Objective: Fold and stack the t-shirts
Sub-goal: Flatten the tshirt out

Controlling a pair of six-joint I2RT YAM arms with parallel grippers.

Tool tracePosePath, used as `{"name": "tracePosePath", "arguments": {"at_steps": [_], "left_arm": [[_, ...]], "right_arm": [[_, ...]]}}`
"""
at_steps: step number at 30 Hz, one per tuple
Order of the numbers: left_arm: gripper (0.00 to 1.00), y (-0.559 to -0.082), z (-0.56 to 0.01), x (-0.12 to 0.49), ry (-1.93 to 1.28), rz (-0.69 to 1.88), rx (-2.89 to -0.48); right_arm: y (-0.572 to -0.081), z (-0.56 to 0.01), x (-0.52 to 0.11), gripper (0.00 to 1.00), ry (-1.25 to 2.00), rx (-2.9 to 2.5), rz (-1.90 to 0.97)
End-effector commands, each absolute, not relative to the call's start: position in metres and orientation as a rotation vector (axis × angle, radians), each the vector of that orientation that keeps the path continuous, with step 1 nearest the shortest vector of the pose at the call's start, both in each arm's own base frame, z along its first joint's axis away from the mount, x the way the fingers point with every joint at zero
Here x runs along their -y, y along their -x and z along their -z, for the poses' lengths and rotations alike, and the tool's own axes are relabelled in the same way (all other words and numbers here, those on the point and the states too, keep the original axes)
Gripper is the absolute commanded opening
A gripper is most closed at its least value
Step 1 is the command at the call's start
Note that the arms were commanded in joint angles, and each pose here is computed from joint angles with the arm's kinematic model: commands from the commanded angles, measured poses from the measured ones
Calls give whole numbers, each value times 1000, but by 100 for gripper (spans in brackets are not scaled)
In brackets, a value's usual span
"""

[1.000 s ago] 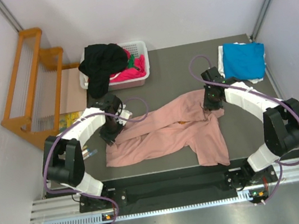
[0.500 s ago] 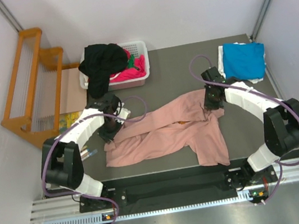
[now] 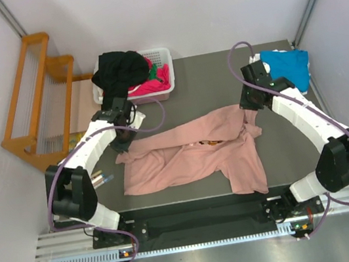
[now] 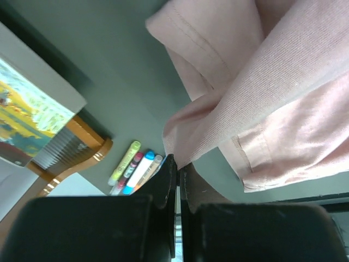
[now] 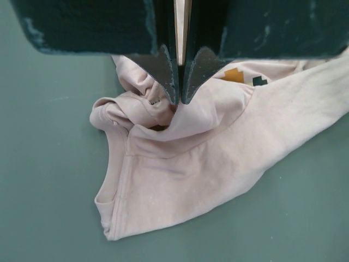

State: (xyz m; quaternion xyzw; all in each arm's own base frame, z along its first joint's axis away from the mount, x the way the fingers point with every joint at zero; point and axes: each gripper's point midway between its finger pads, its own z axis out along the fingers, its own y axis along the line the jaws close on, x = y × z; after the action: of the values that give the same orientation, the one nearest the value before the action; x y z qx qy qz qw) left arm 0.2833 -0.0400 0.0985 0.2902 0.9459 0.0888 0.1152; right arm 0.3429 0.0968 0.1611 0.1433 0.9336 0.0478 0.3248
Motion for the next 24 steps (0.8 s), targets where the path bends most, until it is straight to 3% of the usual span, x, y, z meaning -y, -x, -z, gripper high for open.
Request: {"name": "tracePosePath", "arguments": {"at_steps": [1,8,15,24], "left_arm": [[0,-304,-119,35,-791,-315,-2701],[0,-352,-153,5,-585,-366,-2624],[0,-411,-235,-46,-234,-290,-2458],[0,-406,-266,-50,-255,-251,-2418]], "right_arm": [[-352,-198,-89,0,-377,-2362,-127],[-372,-245,-79,0,-412,-2246,-173],[-398,-304,-72,0,-431,-2117,-266],[-402,-390,-68,0,-400,-1933,-314]]}}
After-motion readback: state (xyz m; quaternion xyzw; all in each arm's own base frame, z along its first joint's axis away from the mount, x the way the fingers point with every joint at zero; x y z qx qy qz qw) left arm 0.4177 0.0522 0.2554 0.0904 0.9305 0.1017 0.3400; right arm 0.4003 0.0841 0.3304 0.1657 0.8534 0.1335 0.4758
